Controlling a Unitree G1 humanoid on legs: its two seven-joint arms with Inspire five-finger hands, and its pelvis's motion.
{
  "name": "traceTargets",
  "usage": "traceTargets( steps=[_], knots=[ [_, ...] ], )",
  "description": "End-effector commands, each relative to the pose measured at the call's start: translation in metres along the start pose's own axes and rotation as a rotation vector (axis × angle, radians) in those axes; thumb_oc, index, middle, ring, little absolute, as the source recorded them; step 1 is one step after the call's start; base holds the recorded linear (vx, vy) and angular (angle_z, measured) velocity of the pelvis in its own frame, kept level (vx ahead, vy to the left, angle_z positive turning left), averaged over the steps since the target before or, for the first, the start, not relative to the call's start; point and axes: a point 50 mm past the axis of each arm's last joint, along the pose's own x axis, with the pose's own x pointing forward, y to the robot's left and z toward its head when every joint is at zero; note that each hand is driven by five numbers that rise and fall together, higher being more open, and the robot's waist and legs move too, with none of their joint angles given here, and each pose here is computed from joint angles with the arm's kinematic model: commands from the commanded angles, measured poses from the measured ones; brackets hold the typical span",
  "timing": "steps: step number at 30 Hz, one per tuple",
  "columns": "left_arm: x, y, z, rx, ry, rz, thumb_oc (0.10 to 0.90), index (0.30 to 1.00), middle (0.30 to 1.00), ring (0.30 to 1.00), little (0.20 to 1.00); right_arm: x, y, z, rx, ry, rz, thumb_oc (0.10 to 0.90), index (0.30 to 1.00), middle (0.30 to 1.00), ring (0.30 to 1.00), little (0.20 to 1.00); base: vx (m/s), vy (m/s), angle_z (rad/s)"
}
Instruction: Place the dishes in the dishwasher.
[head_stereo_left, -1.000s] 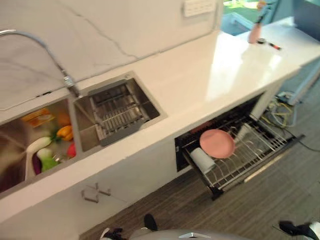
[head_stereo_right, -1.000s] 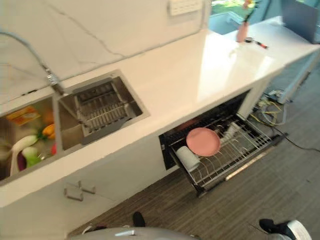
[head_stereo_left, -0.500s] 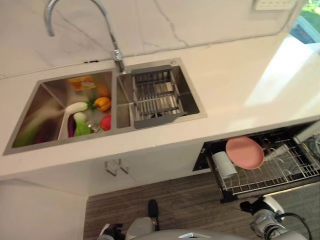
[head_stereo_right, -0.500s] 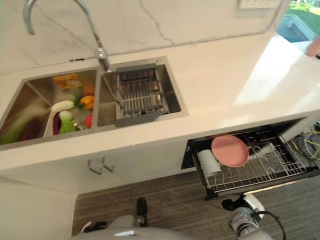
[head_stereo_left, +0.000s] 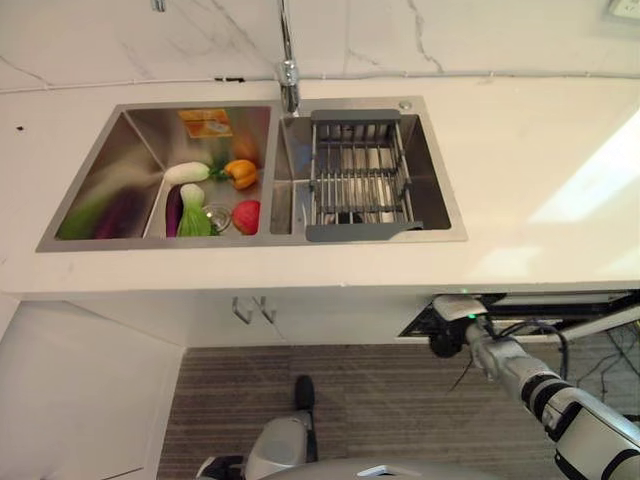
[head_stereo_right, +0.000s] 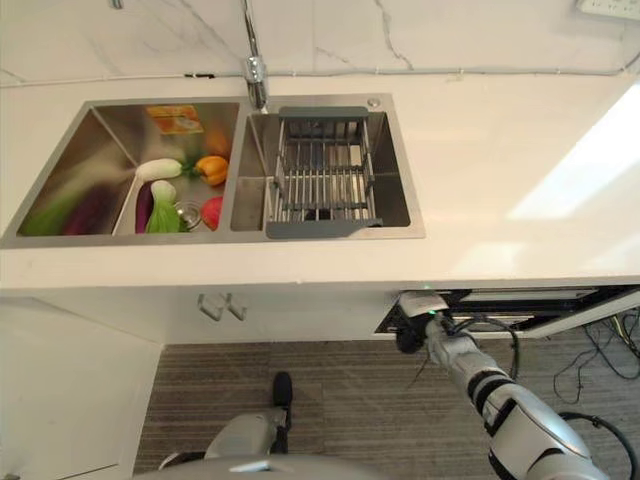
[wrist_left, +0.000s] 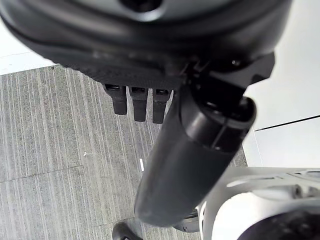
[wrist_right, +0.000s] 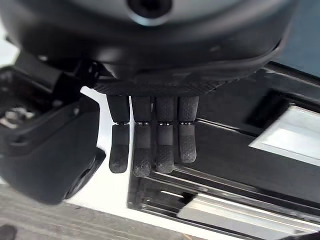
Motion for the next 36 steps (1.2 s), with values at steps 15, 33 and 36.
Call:
traceTargets(
  steps=[15, 33, 36],
  knots=[
    [0.0, -0.018, 0.005, -0.149, -0.018, -0.041, 0.8, 0.9, 0.9, 0.9, 0.9, 0.012, -0.019, 0.011, 0.108, 0.032, -0.149, 0.8, 0.9, 0.9, 0.9, 0.9, 0.02, 0.017, -0.06],
    [0.004, -0.014, 0.052, -0.134, -0.132, -0.076, 0.8, 0.9, 0.9, 0.9, 0.9, -0.11, 0.18, 0.027, 1.225, 0.791, 0.381, 0.8, 0.9, 0.9, 0.9, 0.9, 0.06, 0.072, 0.44],
    [0.004, -0.016, 0.048, -0.107, -0.102, -0.099, 0.8, 0.9, 0.9, 0.9, 0.9, -0.12, 0.19, 0.035, 1.281, 0.84, 0.455, 0.8, 0.9, 0.9, 0.9, 0.9, 0.1, -0.105, 1.18]
  ],
)
